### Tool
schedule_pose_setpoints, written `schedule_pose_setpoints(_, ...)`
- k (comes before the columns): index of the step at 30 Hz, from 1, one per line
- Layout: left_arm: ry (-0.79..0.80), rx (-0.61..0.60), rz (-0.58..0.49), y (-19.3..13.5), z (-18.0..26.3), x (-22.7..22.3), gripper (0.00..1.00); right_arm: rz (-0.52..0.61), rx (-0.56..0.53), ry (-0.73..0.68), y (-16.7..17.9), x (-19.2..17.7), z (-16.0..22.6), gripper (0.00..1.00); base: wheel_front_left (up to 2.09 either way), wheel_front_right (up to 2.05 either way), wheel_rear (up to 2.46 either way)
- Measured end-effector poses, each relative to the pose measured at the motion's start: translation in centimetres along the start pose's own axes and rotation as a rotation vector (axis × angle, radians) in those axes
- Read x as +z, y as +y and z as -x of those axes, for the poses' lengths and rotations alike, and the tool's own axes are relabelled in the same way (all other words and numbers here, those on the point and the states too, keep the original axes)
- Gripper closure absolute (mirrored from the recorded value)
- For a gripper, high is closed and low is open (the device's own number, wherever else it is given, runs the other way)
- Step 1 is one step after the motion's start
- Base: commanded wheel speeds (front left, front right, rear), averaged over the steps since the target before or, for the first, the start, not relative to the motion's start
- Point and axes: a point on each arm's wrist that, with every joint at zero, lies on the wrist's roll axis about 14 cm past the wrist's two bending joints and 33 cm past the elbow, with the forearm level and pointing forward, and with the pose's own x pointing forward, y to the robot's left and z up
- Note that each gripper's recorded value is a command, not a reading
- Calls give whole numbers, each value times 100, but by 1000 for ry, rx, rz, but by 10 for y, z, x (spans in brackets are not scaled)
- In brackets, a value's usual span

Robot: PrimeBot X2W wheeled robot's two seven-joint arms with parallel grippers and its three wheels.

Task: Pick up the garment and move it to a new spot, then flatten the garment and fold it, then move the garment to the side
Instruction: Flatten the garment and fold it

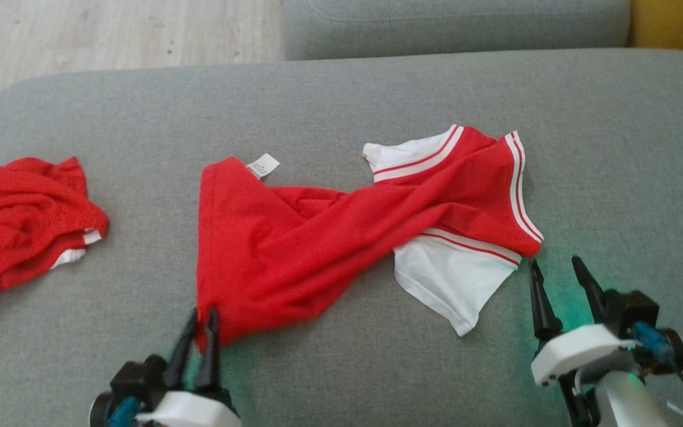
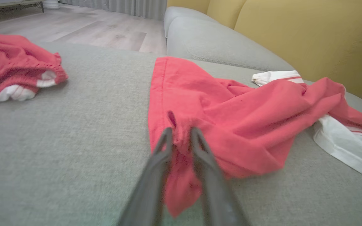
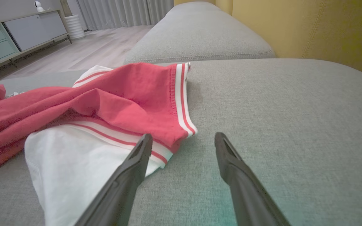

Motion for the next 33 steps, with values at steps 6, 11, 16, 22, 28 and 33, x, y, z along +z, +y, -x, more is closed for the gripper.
schedule_pose_setpoints(6, -67, 127, -12, 27, 5, 20, 0, 6, 14, -40, 5, 11, 3, 0, 0, 0, 0)
schedule_pose_setpoints(11, -136, 172, -84, 36, 0, 46, 0, 6, 50, -129, 17, 39, 1, 0, 0, 0, 0)
schedule_pose_setpoints(16, -175, 163, -136, 33, -2, 60, 0, -5, 112, -197, 38, 61, 5, 0, 0, 0, 0)
schedule_pose_setpoints(22, -138, 133, -130, 25, 5, 45, 0, 6, 153, -195, 52, 60, 13, 0, 0, 0, 0)
schedule_pose_setpoints(28, -89, 112, -112, 17, 16, 26, 0, 9, 152, -182, 52, 55, 18, 0, 0, 0, 0)
schedule_pose_setpoints(33, -90, 113, -112, 15, 17, 25, 0, 9, 146, -175, 51, 51, 21, 0, 0, 0, 0)
